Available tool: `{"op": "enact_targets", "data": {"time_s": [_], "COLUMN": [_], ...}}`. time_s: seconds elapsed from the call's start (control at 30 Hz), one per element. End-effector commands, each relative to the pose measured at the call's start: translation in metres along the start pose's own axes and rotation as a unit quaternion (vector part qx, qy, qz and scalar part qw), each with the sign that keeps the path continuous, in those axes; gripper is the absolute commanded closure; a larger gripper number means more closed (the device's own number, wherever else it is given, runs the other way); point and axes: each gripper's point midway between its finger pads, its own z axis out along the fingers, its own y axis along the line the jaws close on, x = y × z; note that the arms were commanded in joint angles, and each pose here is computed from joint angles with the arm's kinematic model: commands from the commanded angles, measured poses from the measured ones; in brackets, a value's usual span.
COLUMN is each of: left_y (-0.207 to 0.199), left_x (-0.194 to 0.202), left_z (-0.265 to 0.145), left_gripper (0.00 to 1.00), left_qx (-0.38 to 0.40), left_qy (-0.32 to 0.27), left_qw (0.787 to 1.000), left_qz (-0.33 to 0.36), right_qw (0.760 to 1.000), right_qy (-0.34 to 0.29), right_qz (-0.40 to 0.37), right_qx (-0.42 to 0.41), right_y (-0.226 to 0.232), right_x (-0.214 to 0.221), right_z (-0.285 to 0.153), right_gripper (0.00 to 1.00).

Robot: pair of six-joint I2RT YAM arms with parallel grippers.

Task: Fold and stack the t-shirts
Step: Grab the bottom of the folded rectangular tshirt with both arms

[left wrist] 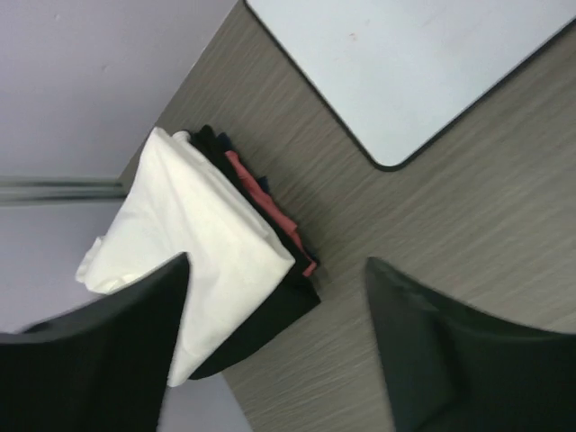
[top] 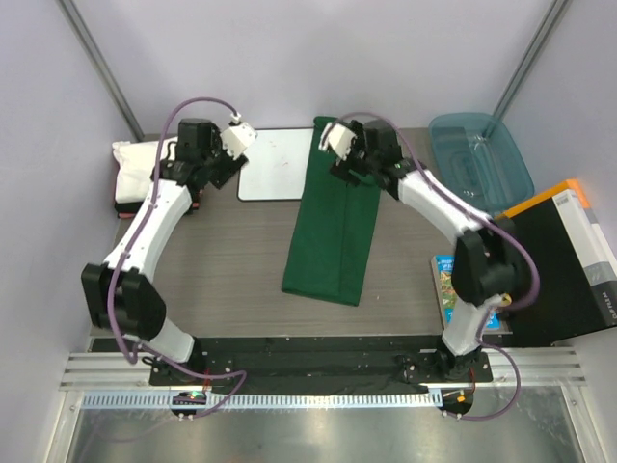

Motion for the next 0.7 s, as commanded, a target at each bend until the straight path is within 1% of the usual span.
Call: {"op": "enact_targets", "data": {"time_s": [0.0,0.03,0.07,0.1,0.13,0.17,0.2,0.23,0.27,0.3,0.33,0.37,0.4,0.43,0.47,0.5,0.57,0.6,0.67], "left_y": [-0.049,-0.064,-0.077,-0.108,-0.126,-0.140,-0.176,-0.191,-0.201,-0.226,-0.237,-0.245,-0.264,-0.270,-0.276,-0.287,-0.295,-0.302,-0.310], "left_x": [-0.032,-0.033,-0.032,-0.022,-0.016,-0.010,0.005,0.013,0.015,0.025,0.028,0.030,0.042,0.044,0.047,0.056,0.060,0.068,0.070], "left_z": [-0.034,-0.037,-0.045,-0.044,-0.045,-0.046,-0.048,-0.049,-0.049,-0.052,-0.053,-0.055,-0.055,-0.056,-0.056,-0.056,-0.057,-0.057,-0.054], "left_gripper": [0.00,0.00,0.00,0.00,0.00,0.00,0.00,0.03,0.08,0.14,0.19,0.20,0.19,0.16,0.15,0.15,0.15,0.15,0.14], "left_qx": [0.088,0.111,0.127,0.162,0.181,0.192,0.224,0.234,0.232,0.252,0.259,0.263,0.281,0.279,0.281,0.291,0.296,0.306,0.305], "left_qy": [-0.103,-0.117,-0.127,-0.126,-0.129,-0.136,-0.136,-0.137,-0.144,-0.150,-0.158,-0.169,-0.175,-0.182,-0.188,-0.193,-0.204,-0.205,-0.224], "left_qw": [0.985,0.977,0.969,0.958,0.948,0.929,0.908,0.893,0.879,0.862,0.852,0.843,0.822,0.813,0.804,0.789,0.777,0.770,0.755], "left_qz": [0.102,0.143,0.169,0.199,0.227,0.286,0.327,0.358,0.392,0.414,0.426,0.438,0.464,0.477,0.490,0.506,0.516,0.522,0.535], "right_qw": [0.985,0.978,0.972,0.963,0.953,0.947,0.939,0.931,0.928,0.925,0.918,0.915,0.912,0.905,0.901,0.899,0.888,0.886,0.879], "right_qy": [-0.044,-0.018,-0.042,-0.045,-0.030,-0.033,-0.057,-0.048,-0.050,-0.059,-0.053,-0.054,-0.058,-0.056,-0.059,-0.064,-0.079,-0.083,-0.087], "right_qz": [-0.137,-0.158,-0.189,-0.228,-0.249,-0.267,-0.293,-0.307,-0.315,-0.323,-0.329,-0.333,-0.337,-0.345,-0.349,-0.352,-0.367,-0.370,-0.377], "right_qx": [-0.095,-0.133,-0.132,-0.135,-0.170,-0.177,-0.171,-0.191,-0.194,-0.193,-0.215,-0.222,-0.225,-0.243,-0.249,-0.251,-0.264,-0.268,-0.280], "right_y": [0.068,0.103,0.116,0.128,0.162,0.174,0.182,0.201,0.207,0.212,0.225,0.229,0.233,0.242,0.247,0.250,0.260,0.264,0.274], "right_x": [-0.015,0.014,0.002,0.007,0.036,0.042,0.035,0.056,0.061,0.060,0.073,0.076,0.078,0.089,0.092,0.093,0.100,0.102,0.109], "right_z": [-0.095,-0.106,-0.130,-0.142,-0.149,-0.157,-0.172,-0.175,-0.179,-0.186,-0.190,-0.193,-0.197,-0.201,-0.203,-0.204,-0.207,-0.208,-0.206], "right_gripper": [0.05,0.05,0.06,0.06,0.07,0.07,0.08,0.09,0.11,0.12,0.12,0.13,0.14,0.13,0.13,0.13,0.13,0.13,0.13]}}
